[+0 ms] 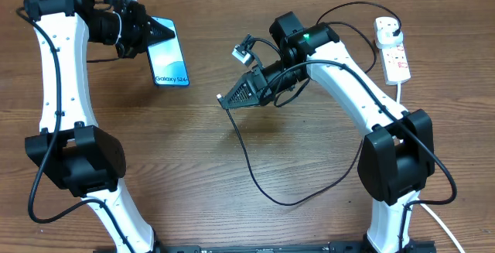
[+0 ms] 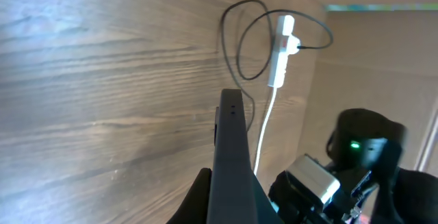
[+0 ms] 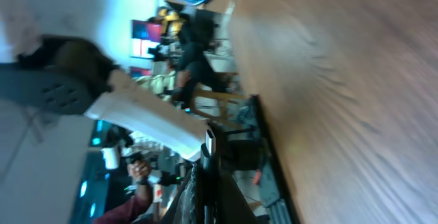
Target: Plug charger to phone and switch on socket
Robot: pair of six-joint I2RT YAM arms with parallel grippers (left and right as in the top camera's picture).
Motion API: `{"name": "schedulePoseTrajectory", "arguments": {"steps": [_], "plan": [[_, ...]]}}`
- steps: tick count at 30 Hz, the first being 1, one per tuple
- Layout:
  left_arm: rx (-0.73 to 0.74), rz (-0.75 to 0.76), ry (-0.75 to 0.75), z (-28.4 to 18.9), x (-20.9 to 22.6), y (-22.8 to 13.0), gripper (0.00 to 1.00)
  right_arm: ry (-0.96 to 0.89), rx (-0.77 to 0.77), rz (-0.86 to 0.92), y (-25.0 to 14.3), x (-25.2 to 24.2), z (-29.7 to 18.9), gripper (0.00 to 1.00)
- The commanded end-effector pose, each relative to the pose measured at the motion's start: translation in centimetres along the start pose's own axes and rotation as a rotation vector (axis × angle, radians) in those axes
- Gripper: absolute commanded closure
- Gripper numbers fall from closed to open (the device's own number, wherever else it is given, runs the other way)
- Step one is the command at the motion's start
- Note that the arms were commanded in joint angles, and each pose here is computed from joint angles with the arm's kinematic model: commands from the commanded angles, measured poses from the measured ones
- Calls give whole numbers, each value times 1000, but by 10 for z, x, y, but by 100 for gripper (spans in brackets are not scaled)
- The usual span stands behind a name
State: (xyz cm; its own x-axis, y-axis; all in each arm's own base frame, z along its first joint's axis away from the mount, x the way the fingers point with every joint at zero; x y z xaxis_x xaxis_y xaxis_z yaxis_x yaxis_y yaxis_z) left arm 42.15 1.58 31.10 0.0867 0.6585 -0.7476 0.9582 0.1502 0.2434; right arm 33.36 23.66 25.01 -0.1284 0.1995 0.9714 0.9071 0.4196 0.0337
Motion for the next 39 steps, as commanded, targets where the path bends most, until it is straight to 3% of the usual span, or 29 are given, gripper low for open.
{"name": "schedulePoseTrajectory", "arguments": {"steps": [1, 6, 20, 31, 39], "plan": [[-25, 77, -124, -2, -19, 2, 96, 127, 0, -84, -2, 13, -2, 96], [-42, 110, -195, 1, -27, 6, 96, 206, 2, -82, 0, 15, -2, 96], [-64, -13, -267, 16, -26, 20, 96, 255, 8, -59, 17, 12, -1, 96], [-16, -76, -482, 54, 0, 23, 95, 115, -46, 38, 37, 7, 0, 96], [-37, -17, -515, 55, 1, 27, 96, 77, -65, 93, 42, 3, 4, 96]]}}
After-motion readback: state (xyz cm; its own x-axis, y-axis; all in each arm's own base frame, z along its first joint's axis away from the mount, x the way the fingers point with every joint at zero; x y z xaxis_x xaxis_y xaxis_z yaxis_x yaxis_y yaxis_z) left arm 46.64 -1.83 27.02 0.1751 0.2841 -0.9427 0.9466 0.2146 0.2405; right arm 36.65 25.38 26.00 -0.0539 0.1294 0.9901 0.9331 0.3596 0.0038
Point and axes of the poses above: each gripper's point midway between its finger pads, its own z axis out along the fingers, its own x axis along the line the jaws close on, y = z × x, the point moved 10 cm from there along -z, back along the fingers, and after that the axes turned 13 degrees about z, right-handed, at the moved point
